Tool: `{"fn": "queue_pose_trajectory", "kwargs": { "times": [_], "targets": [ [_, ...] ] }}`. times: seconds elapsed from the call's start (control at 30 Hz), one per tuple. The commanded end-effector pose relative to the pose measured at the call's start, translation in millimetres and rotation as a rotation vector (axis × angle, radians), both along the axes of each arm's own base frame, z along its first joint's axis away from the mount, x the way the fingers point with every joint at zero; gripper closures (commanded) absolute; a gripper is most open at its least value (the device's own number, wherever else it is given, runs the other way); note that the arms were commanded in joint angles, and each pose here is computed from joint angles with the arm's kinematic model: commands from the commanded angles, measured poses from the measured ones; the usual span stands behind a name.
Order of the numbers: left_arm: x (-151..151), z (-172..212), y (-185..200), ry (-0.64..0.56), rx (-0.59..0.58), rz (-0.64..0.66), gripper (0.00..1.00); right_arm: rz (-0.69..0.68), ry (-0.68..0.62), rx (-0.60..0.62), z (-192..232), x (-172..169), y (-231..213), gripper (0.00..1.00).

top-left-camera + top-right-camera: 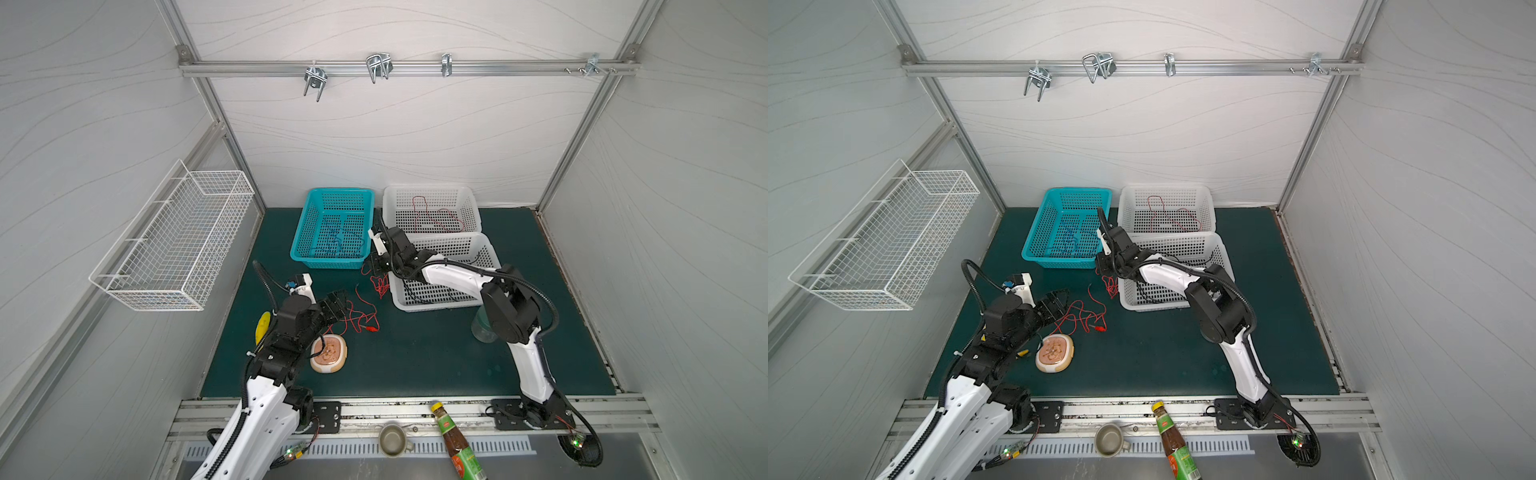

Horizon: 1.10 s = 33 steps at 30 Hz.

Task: Untangle the cables
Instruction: 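Grasp another red wire strand from the tangle with the right gripper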

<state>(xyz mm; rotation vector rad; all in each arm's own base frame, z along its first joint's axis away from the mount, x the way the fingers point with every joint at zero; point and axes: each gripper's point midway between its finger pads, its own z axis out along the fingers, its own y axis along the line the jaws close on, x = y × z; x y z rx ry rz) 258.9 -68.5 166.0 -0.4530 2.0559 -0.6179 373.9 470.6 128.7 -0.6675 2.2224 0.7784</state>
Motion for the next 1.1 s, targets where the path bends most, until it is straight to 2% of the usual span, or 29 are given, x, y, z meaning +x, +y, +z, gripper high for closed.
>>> {"fn": "queue_pose_trajectory", "kwargs": {
  "times": [0.0,0.13,0.3,0.6,1.07],
  "targets": [
    [3,9,3,-0.037,-0.004,0.022,0.20,0.031,-0.044,-0.073,13,-24,-1,0.70],
    [4,9,3,-0.036,-0.006,0.021,0.20,0.016,-0.121,-0.210,6,-36,-10,0.63],
    [3,8,2,-0.032,-0.010,0.019,0.20,0.004,-0.181,-0.353,2,-51,-27,0.62],
    [3,8,2,-0.035,-0.017,0.020,0.20,-0.011,-0.179,-0.448,-3,-73,-53,0.63],
    [0,8,2,-0.037,-0.027,0.020,0.20,0.010,-0.191,-0.580,-21,-75,-46,0.65]
  ]
}}
